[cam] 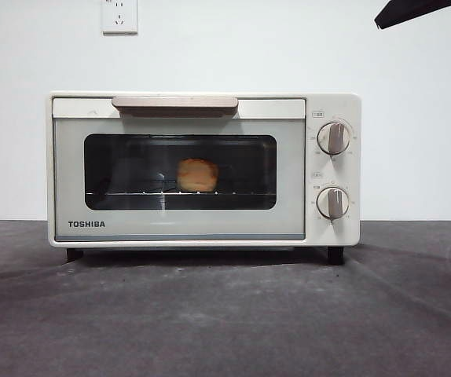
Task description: The left arm flap open the oven, the right arm pick bread and place it into oven, the left arm flap close the oven
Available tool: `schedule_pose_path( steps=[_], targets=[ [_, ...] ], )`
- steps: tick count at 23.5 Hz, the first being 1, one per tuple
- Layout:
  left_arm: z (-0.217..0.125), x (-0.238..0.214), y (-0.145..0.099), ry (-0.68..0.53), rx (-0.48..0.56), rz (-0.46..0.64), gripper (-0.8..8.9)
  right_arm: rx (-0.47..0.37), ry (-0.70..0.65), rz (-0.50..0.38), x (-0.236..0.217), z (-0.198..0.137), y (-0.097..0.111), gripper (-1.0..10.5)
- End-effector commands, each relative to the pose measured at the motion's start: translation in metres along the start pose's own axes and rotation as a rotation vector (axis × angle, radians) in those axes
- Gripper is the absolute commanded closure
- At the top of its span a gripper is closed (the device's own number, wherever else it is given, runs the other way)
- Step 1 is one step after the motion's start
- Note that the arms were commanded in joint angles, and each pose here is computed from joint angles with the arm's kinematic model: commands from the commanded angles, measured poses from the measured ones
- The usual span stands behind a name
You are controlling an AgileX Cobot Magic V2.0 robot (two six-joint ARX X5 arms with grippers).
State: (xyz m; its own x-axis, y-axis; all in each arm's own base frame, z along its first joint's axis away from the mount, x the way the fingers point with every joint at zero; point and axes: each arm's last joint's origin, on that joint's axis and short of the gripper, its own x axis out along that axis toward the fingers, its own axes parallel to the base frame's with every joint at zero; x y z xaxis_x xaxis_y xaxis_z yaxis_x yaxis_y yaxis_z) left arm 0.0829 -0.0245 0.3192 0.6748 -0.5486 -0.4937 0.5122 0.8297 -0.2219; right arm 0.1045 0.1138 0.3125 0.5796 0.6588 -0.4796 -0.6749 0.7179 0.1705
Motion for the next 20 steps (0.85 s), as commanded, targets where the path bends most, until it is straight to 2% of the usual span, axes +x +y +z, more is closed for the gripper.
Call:
schedule_pose_path(
  steps=[1,4,5,8,9,20],
  targets=[
    [0.0036,-0.0030,-0.0016,-0.022,0.046,0.000,7.97,-0.013,-0.017,0.007,-0.0011,0.0041,0.0021,5.6],
    [0.0035,-0.0030,-0.0016,-0.021,0.046,0.000,7.97,-0.013,-0.017,0.007,-0.0011,0.0041,0.0021,5.9],
    [0.0035,-0.0030,-0.0016,-0.021,0.046,0.000,7.95,-0.013,-0.016,0.007,-0.0011,0.0040,0.0021,6.4],
    [0.0035,-0.0030,-0.0016,-0.021,0.046,0.000,7.94,-0.013,-0.016,0.007,-0.0011,0.0040,0.0021,9.1],
    [0.0035,-0.0030,-0.0016,-0.021,0.045,0.000,7.94,-0.013,-0.016,0.007,-0.0011,0.0040,0.0021,9.4],
    [0.0034,-0.0030,-0.0016,-0.021,0.046,0.000,7.94,-0.009,-0.018,0.007,-0.0014,0.0041,0.0021,9.4]
  ],
)
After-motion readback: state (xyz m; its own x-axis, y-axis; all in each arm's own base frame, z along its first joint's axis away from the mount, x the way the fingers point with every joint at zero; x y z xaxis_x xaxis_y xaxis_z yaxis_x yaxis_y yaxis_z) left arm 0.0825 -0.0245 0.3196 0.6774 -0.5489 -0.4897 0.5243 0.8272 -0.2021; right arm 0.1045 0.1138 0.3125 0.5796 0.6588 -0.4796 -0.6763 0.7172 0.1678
